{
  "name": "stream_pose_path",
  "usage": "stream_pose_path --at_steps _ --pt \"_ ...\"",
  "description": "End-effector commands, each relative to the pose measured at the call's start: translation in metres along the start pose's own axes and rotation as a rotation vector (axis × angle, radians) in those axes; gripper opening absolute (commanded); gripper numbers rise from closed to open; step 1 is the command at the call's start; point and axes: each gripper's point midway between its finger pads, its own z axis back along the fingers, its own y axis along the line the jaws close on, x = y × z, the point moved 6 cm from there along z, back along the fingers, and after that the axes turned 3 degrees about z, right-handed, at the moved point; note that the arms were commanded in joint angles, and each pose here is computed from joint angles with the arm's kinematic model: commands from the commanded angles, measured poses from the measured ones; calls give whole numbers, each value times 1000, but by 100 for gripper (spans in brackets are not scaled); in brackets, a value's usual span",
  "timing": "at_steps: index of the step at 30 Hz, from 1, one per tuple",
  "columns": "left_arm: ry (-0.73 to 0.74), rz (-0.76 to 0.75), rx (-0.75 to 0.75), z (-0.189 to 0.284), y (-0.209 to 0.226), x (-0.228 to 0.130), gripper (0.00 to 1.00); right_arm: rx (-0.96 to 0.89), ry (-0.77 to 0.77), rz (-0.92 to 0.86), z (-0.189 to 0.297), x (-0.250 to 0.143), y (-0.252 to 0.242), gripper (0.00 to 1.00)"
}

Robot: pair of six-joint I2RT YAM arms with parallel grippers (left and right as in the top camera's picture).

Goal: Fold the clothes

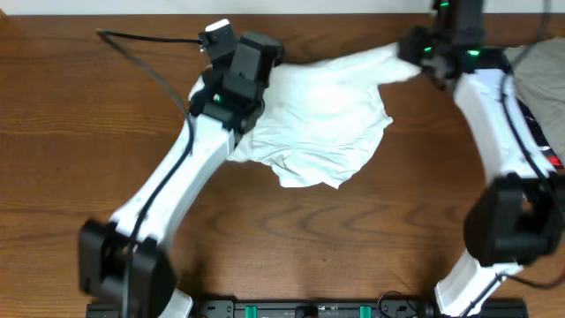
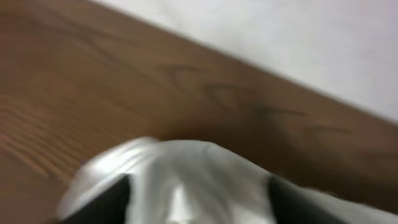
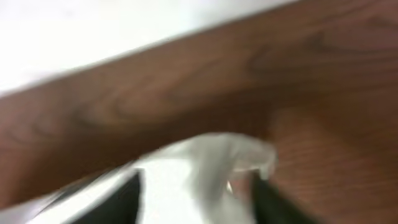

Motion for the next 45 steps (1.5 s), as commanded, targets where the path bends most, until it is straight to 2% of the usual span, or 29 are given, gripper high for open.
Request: stream_pose_path --at_steps 1,3,7,11,15,19,22,25,27,32,35,37,45 --pt "6 -62 93 -29 16 1 98 -32 27 102 -16 -12 9 93" --pt "27 -111 125 -37 25 0 98 -28 41 136 -18 -16 14 99" --pt "43 -125 155 -30 40 7 98 -28 50 133 -1 -16 18 99" --pt "98 -139 123 -1 47 10 98 -3 100 134 31 -23 25 99" --pt "252 -152 17 29 51 -3 98 48 250 137 55 -51 36 98" --pt "404 -179 -10 42 58 -23 98 89 463 148 63 -95 51 97" --pt "453 -197 14 42 65 -34 98 78 565 166 62 -124 61 89" --pt "476 -208 30 41 69 -40 98 83 622 190 57 -153 75 76" --pt "487 -213 38 42 71 -42 98 108 649 227 55 -171 87 74" --pt "496 -217 45 42 72 -44 98 148 682 299 51 -212 119 72" --pt "497 -218 46 43 73 -44 98 196 669 387 51 -232 141 65" --pt "502 -220 50 43 74 -45 98 223 652 505 52 -245 154 61" --pt "505 -225 63 43 76 -45 98 99 552 816 45 -273 172 52"
